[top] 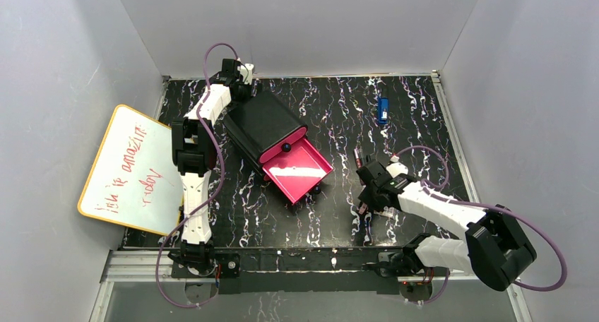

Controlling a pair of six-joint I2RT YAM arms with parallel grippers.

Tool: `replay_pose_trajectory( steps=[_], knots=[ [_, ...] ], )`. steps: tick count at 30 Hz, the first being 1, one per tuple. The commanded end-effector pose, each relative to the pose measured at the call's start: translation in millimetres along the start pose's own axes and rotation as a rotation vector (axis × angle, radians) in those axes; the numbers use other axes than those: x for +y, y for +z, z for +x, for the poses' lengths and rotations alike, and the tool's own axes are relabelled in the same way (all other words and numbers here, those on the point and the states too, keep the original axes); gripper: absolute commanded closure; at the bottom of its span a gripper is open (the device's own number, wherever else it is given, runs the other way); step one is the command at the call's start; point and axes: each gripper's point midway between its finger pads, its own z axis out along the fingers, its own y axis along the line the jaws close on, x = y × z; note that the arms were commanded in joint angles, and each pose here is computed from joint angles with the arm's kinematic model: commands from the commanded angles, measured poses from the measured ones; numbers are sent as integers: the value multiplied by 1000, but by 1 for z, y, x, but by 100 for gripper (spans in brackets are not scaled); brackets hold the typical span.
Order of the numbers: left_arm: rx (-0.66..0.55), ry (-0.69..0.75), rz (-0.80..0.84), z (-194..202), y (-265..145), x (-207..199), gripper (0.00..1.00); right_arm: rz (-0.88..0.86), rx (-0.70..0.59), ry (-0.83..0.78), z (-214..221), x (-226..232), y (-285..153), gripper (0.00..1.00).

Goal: Organize the makeup

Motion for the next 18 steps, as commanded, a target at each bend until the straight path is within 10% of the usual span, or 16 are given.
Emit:
replay_pose_trajectory(
  steps=[1, 18],
  knots=[
    [11, 25, 41, -2, -9, -18, 2, 4, 6, 3, 2, 1, 6, 64],
    [10, 22, 44, -3, -9, -18, 2, -44, -192, -140, -57, 45, -76, 81]
  ],
)
